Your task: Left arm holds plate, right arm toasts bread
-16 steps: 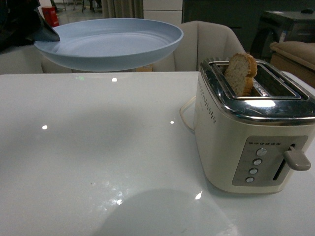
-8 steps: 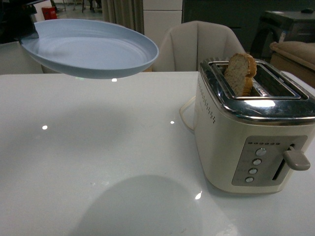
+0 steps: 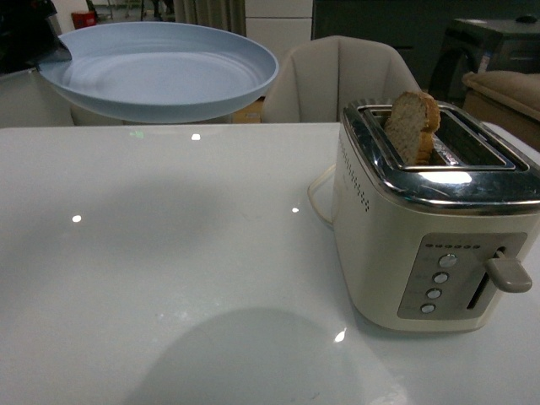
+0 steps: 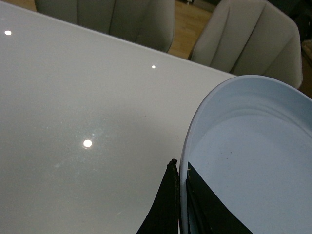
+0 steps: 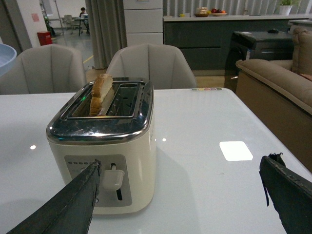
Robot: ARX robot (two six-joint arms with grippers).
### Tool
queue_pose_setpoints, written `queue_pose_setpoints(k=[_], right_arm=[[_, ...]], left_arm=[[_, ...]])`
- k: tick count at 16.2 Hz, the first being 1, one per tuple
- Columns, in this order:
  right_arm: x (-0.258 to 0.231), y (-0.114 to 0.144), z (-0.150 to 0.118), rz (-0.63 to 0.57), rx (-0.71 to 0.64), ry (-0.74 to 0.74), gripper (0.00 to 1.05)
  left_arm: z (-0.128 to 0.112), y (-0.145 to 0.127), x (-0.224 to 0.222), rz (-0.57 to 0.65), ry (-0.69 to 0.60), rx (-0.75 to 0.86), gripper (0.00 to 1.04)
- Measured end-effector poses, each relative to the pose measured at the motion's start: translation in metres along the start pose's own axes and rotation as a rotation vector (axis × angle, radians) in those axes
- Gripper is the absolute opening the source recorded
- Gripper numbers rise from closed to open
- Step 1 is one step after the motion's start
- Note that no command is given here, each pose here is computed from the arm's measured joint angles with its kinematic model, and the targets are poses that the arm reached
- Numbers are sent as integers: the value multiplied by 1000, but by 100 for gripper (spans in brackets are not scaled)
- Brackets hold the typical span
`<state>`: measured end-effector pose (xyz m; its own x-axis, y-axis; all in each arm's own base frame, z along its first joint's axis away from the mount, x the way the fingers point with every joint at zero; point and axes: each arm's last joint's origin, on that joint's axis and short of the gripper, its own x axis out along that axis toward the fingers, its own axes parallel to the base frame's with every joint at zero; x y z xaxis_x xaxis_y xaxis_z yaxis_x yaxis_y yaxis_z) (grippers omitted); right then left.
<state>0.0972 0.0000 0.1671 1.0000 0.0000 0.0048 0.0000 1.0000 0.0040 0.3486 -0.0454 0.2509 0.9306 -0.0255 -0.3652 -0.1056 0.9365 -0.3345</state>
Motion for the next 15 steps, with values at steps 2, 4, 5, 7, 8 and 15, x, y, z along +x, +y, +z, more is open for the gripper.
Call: queue_pose_setpoints(k=[2, 4, 5, 7, 8, 15], right_arm=[[0, 0, 0, 0, 0, 0, 98], [0, 0, 0, 0, 0, 0, 98], [0, 0, 0, 0, 0, 0, 98], [0, 0, 0, 0, 0, 0, 98], [0, 0, 0, 0, 0, 0, 98], [0, 0, 0, 0, 0, 0, 98]], left_arm=[[-16, 31, 22, 64, 0, -74, 3], [-31, 57, 43, 137, 29, -99, 3], [-42, 74, 55, 181, 58, -108, 3], [-60, 95, 69, 247, 105, -92, 3], [-70, 102, 75, 274, 133, -71, 3], [-91, 126, 84, 391, 185, -44, 3]])
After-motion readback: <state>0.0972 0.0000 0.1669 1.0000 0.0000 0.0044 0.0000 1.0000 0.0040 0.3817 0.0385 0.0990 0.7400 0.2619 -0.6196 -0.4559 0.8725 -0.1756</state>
